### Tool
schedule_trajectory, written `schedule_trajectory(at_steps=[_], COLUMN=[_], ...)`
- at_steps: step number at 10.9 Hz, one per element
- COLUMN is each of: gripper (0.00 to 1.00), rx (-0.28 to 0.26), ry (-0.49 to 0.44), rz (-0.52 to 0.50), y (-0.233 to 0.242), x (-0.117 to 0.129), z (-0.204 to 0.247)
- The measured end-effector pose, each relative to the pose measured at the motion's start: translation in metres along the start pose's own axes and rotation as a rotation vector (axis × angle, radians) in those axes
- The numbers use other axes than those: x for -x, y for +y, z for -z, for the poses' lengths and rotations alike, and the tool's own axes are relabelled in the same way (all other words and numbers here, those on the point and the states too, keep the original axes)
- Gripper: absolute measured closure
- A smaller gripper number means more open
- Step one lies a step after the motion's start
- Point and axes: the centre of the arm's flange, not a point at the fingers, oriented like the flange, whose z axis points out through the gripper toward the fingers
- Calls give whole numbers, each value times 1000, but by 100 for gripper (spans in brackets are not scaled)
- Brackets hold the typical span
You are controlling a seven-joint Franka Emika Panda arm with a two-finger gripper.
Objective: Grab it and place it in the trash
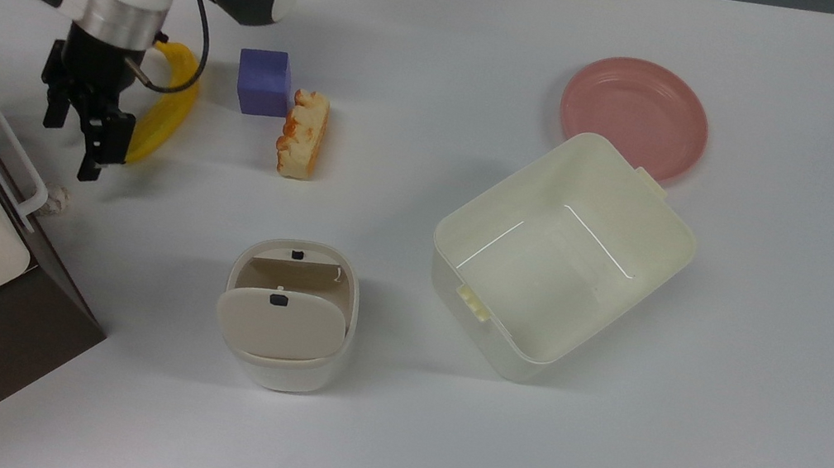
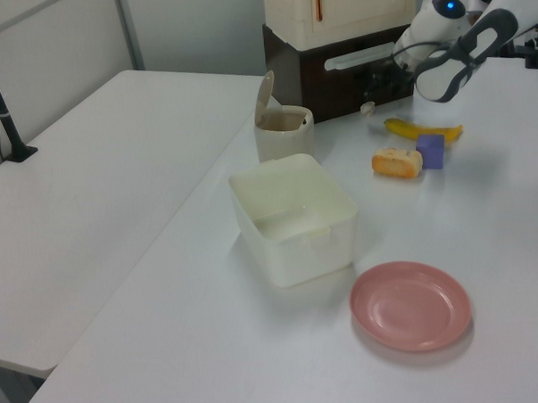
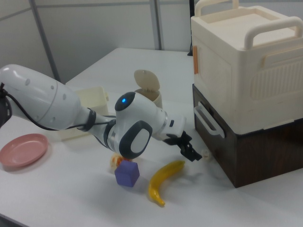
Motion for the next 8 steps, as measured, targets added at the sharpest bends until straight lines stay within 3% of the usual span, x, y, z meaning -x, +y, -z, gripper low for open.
schedule_trajectory(at_steps=[3,8], gripper=[5,10], rx=[19,31], ry=[-6,54], rz=[11,35], y=[-1,-11], x=[7,-20], z=[-18,-43])
